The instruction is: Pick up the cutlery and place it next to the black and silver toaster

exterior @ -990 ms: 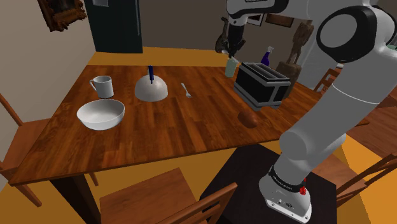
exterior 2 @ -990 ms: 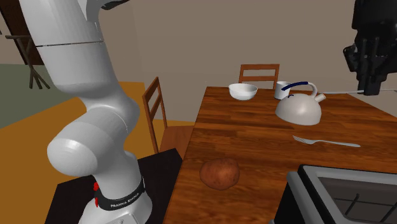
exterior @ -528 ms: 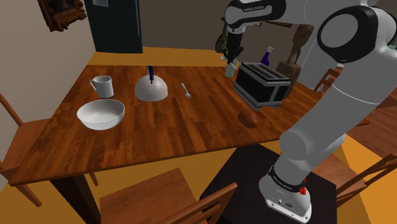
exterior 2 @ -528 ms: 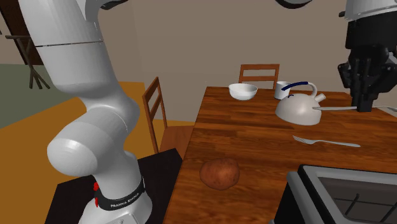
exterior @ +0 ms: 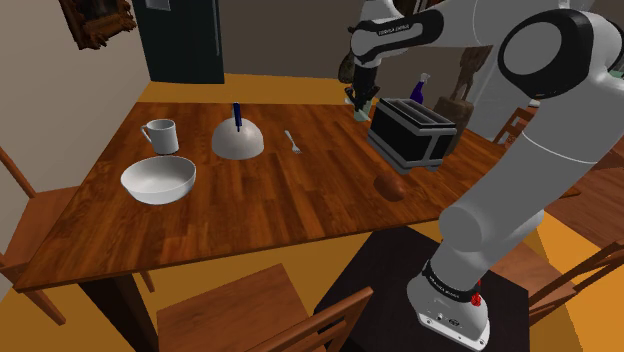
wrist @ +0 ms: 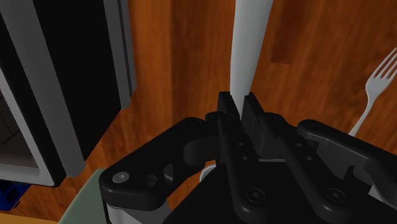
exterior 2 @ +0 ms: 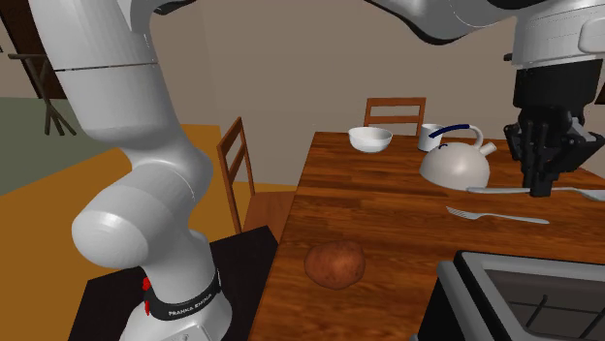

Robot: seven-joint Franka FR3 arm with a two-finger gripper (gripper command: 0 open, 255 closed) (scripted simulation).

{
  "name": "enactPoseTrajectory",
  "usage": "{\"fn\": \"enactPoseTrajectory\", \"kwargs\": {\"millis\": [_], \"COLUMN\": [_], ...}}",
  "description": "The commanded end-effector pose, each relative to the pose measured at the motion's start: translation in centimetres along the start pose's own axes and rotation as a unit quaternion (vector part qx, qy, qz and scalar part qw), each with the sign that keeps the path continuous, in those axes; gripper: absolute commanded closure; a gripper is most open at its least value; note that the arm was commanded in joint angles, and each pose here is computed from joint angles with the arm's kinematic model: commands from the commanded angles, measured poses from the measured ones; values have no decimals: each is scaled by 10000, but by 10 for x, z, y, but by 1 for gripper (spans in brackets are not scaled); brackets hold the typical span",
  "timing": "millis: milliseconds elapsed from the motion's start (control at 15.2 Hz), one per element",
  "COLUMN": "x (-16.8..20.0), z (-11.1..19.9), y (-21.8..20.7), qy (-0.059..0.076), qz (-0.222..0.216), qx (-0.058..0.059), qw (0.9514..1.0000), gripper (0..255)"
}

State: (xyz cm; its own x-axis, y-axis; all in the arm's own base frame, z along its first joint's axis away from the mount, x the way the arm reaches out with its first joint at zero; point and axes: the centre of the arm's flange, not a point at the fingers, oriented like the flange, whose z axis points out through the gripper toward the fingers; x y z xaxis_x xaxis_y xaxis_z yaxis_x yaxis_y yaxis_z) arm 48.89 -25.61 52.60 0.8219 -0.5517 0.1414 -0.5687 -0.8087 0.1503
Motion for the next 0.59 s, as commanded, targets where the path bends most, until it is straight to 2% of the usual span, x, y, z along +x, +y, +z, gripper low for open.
{"fn": "enactPoseTrajectory", "kwargs": {"millis": [0,528], "x": [-1,-7], "z": [11,52], "y": [-1,-7], "qy": [2,2], "qz": [-1,-1], "qx": [0,0], "qw": [10000,10000], "gripper": [255,255]}}
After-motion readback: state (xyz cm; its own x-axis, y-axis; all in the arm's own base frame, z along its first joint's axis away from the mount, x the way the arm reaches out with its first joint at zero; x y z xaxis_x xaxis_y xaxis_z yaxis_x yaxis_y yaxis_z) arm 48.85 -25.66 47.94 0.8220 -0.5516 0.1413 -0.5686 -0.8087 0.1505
